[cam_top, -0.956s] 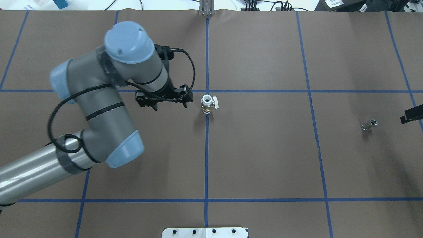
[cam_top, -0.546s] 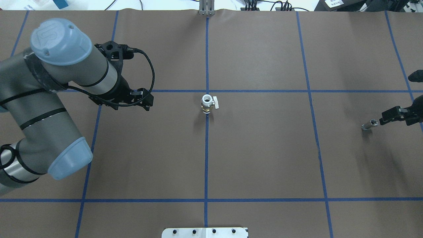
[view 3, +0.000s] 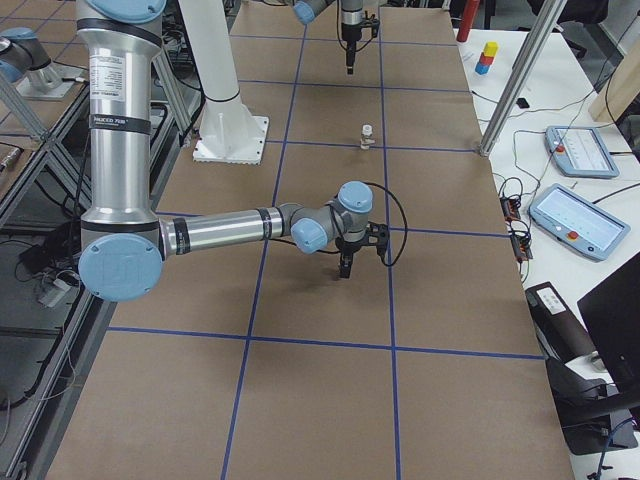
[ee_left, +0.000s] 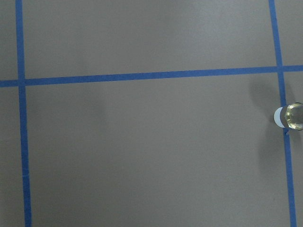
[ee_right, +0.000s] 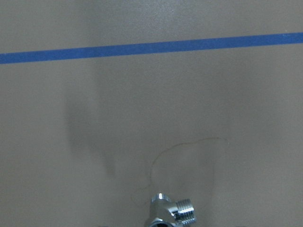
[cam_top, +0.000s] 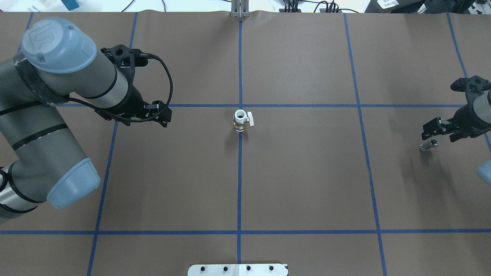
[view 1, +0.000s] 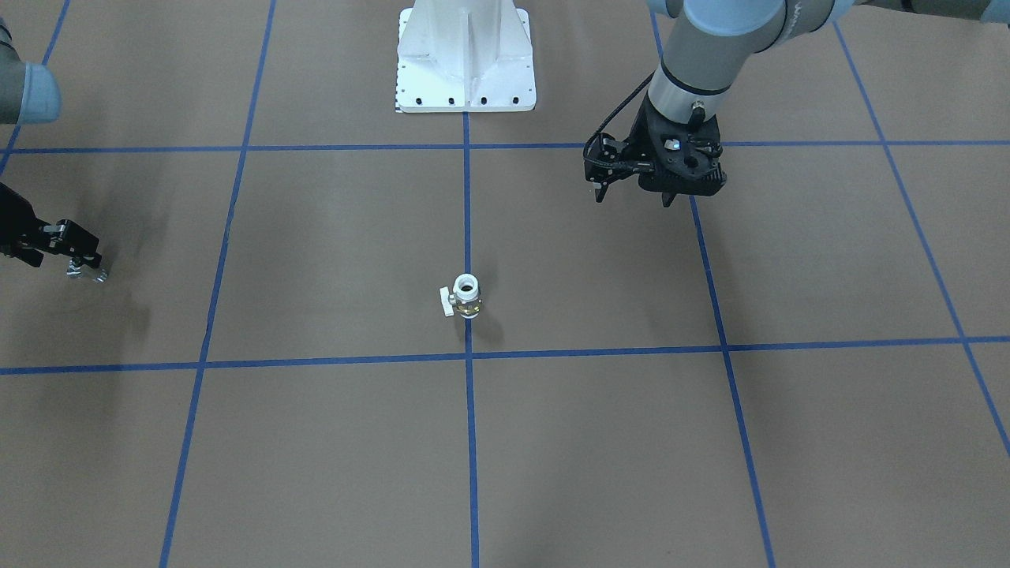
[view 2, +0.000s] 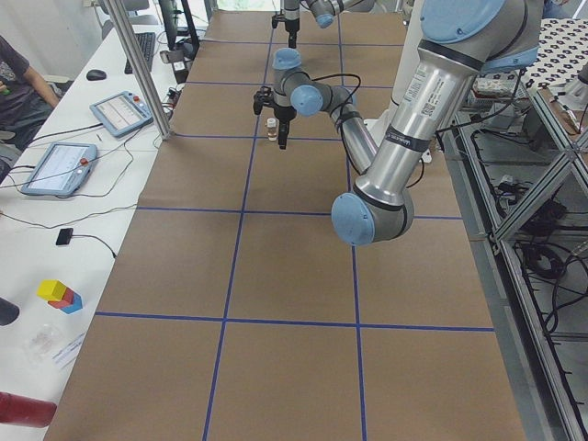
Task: Assemble PPR valve and pipe with both arms
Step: 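Withdraw the left gripper while the right gripper grasps the chrome elbow fitting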
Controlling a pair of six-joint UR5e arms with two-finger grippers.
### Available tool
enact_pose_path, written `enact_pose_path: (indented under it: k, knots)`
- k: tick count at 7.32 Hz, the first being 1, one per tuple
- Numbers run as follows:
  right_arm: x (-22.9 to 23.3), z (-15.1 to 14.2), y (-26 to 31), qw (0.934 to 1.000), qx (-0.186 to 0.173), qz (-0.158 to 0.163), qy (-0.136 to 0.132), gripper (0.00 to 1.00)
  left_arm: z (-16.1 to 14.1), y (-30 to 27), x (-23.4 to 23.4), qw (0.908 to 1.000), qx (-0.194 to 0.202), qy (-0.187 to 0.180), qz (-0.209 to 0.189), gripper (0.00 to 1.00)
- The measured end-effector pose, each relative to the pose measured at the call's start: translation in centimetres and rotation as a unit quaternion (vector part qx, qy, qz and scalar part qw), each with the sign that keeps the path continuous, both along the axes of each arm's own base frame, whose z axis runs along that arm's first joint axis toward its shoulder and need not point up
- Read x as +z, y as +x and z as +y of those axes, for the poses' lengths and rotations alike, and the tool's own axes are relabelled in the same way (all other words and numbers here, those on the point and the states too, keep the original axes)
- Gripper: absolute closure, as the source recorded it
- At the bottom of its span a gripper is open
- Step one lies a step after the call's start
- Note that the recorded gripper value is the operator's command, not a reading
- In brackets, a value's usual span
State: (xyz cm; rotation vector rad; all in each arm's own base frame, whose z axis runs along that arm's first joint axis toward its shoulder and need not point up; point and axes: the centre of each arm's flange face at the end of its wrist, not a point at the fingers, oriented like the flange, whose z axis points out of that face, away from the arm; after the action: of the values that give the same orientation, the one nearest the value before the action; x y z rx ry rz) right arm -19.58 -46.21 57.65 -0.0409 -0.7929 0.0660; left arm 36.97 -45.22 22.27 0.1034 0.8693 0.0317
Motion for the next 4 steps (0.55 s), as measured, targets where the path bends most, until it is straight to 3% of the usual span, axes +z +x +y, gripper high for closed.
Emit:
enact_pose_path:
  k: [2, 4]
  knots:
    - [0.34, 0.10, -0.36, 1.0000, -0.002, 0.001, -0.004, 0.19, -0.07, -0.09, 0.01, 1.0000, -0.001, 0.000, 0.000, 0.00]
    - [0.58, 0.17, -0.58, 1.0000, -0.004, 0.003, -0.007, 0.19, -0.09, -0.06, 0.05, 1.0000, -0.001, 0.000, -0.001, 0.00]
